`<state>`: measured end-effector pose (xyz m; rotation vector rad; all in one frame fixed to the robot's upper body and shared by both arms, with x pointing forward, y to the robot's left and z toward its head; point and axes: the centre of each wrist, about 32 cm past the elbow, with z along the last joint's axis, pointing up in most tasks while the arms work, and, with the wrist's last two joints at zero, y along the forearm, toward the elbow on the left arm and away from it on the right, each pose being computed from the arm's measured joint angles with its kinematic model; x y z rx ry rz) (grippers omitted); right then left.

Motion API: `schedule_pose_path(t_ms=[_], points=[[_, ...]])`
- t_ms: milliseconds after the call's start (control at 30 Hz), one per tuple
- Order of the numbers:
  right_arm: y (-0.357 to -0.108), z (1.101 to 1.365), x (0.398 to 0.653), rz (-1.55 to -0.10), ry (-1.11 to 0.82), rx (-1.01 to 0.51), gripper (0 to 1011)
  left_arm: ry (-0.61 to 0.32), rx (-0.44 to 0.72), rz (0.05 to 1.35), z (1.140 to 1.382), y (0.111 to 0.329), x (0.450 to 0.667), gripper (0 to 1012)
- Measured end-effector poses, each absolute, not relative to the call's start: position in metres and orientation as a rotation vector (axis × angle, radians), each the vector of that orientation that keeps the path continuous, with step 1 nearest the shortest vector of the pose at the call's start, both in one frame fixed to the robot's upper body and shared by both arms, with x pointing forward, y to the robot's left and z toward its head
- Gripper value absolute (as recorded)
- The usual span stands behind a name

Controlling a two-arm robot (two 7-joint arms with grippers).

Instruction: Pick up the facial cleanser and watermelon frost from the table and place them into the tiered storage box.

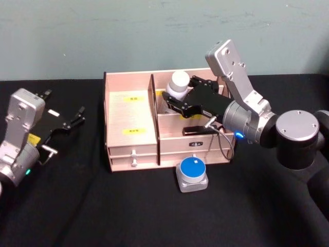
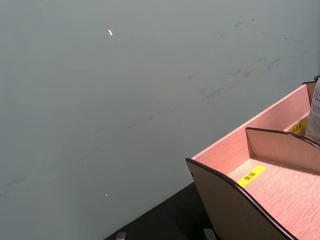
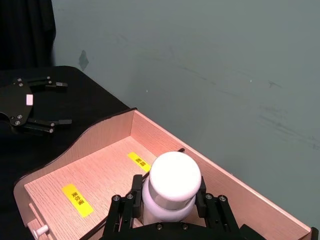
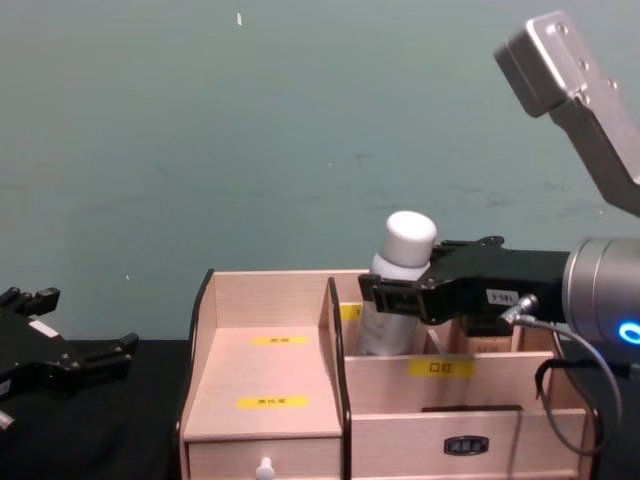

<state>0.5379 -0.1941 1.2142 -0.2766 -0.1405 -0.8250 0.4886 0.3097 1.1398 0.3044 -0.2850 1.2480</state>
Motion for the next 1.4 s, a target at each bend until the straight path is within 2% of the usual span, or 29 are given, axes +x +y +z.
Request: schedule_pose_path(t_ms=[933, 1400], points=[[-0.1945, 1.2117, 0.5385, -0.827, -0.137, -0.300, 629, -0.285, 0.304, 1.248, 1.1398, 0.3097, 0.4886, 1001], [-0.1939, 1.2115, 0.5383, -0.825, -0.136, -0.300, 1000, -0.285, 0.304, 1.248, 1.1398, 0.3097, 0.4886, 1001]])
